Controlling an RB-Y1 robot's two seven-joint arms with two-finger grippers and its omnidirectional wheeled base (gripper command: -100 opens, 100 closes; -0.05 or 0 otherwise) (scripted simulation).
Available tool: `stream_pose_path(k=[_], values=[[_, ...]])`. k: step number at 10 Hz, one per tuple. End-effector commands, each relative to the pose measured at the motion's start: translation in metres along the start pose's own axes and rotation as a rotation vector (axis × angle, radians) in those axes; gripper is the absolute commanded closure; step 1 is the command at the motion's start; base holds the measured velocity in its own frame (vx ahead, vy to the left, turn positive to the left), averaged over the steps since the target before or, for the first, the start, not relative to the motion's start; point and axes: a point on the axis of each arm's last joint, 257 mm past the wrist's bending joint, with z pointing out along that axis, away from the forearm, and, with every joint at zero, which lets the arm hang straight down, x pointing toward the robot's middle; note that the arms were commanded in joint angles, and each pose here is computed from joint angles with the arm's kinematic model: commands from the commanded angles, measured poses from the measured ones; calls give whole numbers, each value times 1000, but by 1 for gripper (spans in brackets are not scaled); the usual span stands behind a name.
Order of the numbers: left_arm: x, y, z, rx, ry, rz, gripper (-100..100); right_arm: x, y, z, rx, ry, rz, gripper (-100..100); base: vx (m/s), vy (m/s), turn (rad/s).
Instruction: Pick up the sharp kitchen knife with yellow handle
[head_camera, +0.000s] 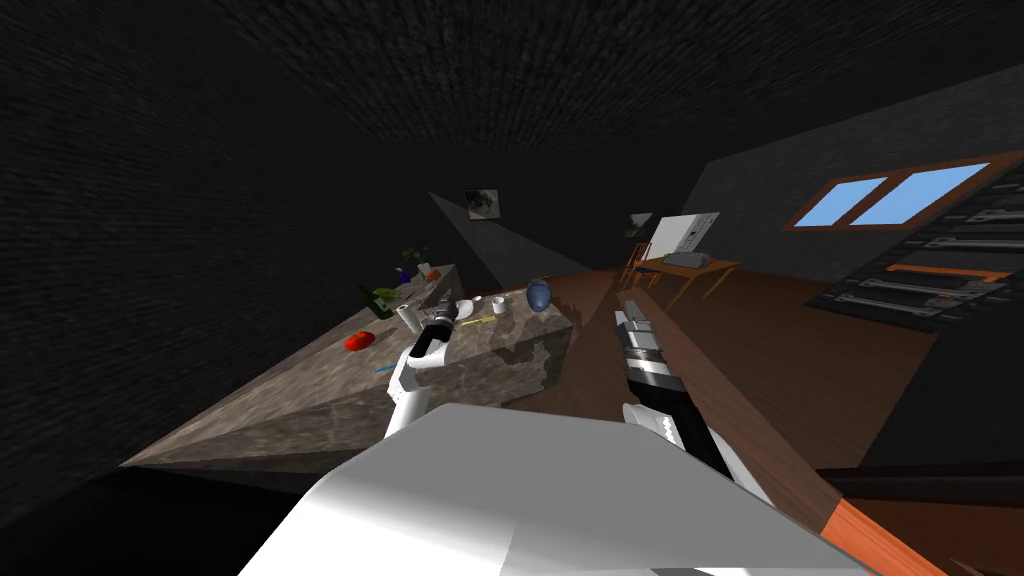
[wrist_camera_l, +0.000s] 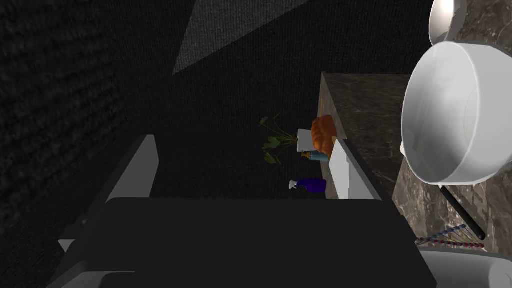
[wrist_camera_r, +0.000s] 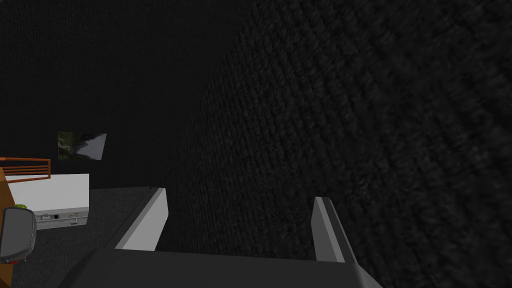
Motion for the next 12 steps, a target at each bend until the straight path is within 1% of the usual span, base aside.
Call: stream_pose_path(k=[1,2,3,5,6,7,8,9,10,12], values=[[-4,7,3,-29,-9,-4,-100,0,0,0,0,0,0,0,9,-29,-40],[-11,16,6,-64,-26,-12,-100,0,0,0,0,0,0,0,14,-33,-75],[-11,18,6,-70,-27,-12,-100,0,0,0,0,0,0,0,11,-24,-55],[-26,36,11,-140,-62,-28,-100,0,0,0,0,0,0,0,18,-35,-121],[-26,40,11,-157,-64,-28,-100,0,0,0,0,0,0,0,21,-27,-47],[-34,52,12,-197,-82,-37,-100,0,0,0,0,0,0,0,18,-25,-101],[-34,53,12,-201,-83,-37,-100,0,0,0,0,0,0,0,13,-18,-47],[-41,64,12,-243,-101,-45,-100,0,0,0,0,0,0,0,17,-21,-79],[-41,65,12,-246,-101,-45,-100,0,0,0,0,0,0,0,15,-15,-51],[-56,89,10,-325,-137,-62,-100,0,0,0,0,0,0,0,26,-19,-134]])
